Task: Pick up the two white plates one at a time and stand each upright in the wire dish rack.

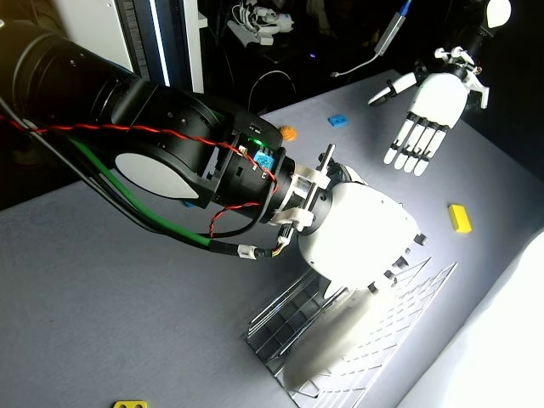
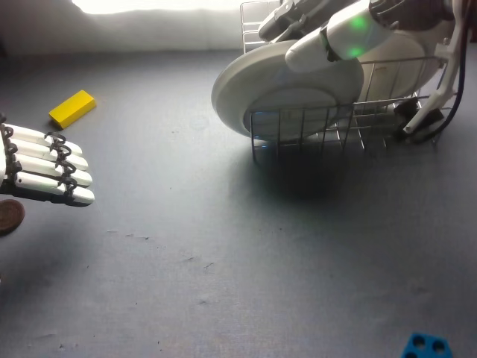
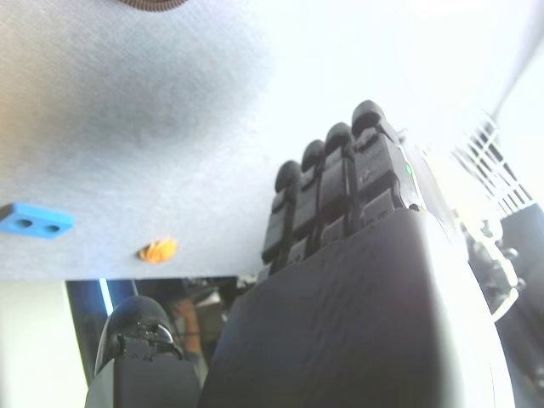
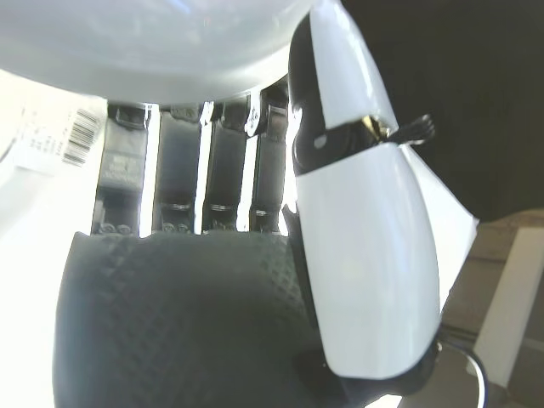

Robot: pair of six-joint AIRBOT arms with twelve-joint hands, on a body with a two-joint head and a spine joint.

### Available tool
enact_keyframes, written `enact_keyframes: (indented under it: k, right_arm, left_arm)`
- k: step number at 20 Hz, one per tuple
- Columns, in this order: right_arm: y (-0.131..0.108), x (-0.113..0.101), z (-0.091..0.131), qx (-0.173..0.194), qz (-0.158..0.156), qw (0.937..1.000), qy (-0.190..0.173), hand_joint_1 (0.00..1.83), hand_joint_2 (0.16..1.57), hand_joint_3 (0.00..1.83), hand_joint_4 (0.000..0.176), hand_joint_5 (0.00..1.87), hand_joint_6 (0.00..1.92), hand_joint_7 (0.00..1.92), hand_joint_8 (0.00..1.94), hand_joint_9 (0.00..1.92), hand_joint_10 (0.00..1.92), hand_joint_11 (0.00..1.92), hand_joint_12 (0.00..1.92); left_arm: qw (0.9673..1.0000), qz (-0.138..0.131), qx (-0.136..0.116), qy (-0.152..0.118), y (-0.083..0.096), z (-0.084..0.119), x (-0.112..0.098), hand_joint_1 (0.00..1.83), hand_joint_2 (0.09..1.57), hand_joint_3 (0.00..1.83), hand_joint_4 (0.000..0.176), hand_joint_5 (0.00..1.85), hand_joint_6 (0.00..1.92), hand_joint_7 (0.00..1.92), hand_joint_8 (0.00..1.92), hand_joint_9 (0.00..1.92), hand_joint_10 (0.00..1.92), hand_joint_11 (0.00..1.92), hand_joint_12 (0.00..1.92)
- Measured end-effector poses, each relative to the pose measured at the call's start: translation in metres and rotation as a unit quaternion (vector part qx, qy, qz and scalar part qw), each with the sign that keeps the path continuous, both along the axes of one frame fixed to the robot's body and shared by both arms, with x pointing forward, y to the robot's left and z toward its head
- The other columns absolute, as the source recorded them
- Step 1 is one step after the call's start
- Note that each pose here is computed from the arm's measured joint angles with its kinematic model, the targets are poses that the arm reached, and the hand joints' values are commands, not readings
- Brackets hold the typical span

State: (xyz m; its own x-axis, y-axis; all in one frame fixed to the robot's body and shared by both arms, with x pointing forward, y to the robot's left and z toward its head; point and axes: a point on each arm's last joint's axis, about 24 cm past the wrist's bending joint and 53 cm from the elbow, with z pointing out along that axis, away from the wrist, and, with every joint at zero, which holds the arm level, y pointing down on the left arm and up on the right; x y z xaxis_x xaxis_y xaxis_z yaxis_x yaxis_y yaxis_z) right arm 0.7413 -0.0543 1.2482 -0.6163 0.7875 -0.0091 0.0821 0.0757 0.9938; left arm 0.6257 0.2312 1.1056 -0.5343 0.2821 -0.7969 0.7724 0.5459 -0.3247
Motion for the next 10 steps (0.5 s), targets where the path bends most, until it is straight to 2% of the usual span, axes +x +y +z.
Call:
enact_keyframes:
  k: [4,6,10]
  right_arm:
    - [0.004,-0.004,0.009,-0.013,0.008,0.9995,-0.027,1.21,1.06,0.0,0.0,0.79,0.0,0.85,0.0,0.84,0.02,0.35,1.19]
    - [0.008,-0.009,0.018,-0.017,0.015,0.9984,-0.052,1.15,1.1,0.01,0.0,0.69,0.0,0.74,0.0,0.74,0.0,0.22,1.24]
    - [0.011,-0.015,0.035,-0.032,0.023,0.9938,-0.104,1.13,1.09,0.0,0.0,0.71,0.01,0.75,0.01,0.74,0.01,0.23,1.24]
  left_arm:
    - [1.0,-0.002,0.001,0.001,-0.001,-0.001,-0.001,0.0,0.94,0.0,0.0,0.07,0.0,0.03,0.0,0.0,0.0,0.0,0.0]
    - [1.0,-0.001,0.001,0.001,-0.001,-0.001,-0.001,0.0,0.94,0.0,0.0,0.09,0.01,0.05,0.01,0.01,0.0,0.0,0.0]
    - [0.9999,-0.001,-0.011,0.011,-0.003,0.002,-0.003,0.0,0.94,0.0,0.0,0.06,0.0,0.02,0.0,0.0,0.0,0.0,0.0]
